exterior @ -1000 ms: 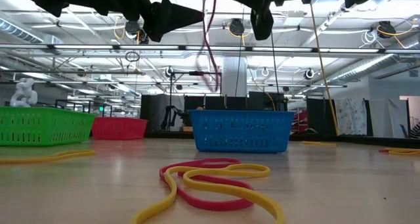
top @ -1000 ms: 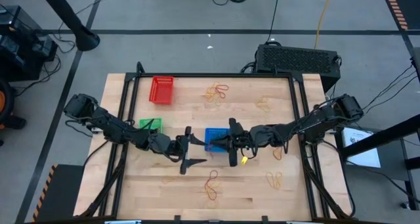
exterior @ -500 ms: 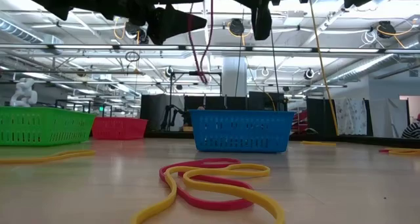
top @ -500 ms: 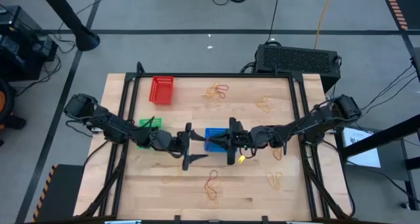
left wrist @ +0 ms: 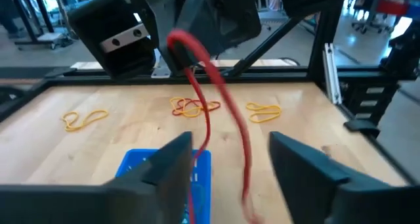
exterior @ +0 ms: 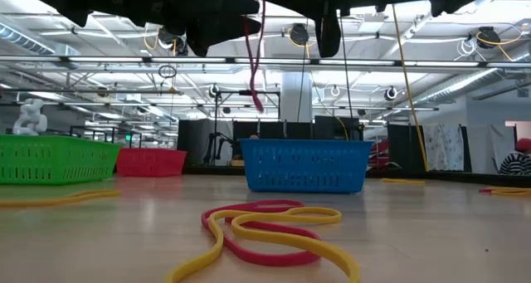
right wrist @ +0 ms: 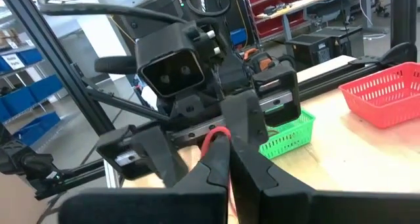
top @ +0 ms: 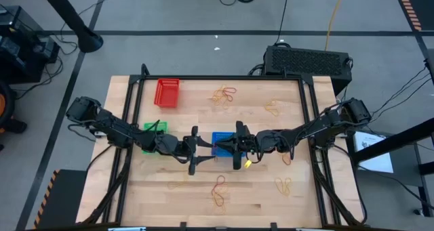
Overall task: Sort rubber bands into baskets
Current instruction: Put the red rubber band into the green bin
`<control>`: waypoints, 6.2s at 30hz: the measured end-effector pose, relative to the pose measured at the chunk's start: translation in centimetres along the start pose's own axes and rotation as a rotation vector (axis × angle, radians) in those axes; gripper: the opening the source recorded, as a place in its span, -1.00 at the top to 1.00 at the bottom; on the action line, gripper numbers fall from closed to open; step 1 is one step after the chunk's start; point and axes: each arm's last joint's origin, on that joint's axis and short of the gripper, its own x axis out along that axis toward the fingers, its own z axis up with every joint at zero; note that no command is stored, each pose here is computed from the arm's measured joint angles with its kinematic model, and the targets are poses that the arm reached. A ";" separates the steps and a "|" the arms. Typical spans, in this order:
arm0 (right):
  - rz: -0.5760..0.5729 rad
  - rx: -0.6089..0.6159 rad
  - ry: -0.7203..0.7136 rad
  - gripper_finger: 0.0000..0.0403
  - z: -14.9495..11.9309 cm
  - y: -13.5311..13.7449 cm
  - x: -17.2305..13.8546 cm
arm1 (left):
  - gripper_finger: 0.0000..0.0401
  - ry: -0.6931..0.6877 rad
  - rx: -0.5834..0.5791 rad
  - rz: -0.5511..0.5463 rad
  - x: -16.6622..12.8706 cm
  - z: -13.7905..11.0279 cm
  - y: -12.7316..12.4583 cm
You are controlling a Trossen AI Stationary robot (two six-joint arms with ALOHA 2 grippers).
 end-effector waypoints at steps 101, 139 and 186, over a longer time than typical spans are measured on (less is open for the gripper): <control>0.194 0.010 0.299 0.20 -0.2 0.8 -1.9 | 0.50 0.892 -0.385 0.553 -18.1 3.0 2.9; -1.234 0.557 1.080 0.20 -4.1 -4.0 -15.3 | 0.49 0.129 -0.065 0.019 -11.3 -0.9 0.2; -0.890 0.114 0.759 1.00 3.3 -0.8 -12.8 | 0.49 0.126 -0.066 0.030 -11.3 -0.9 0.2</control>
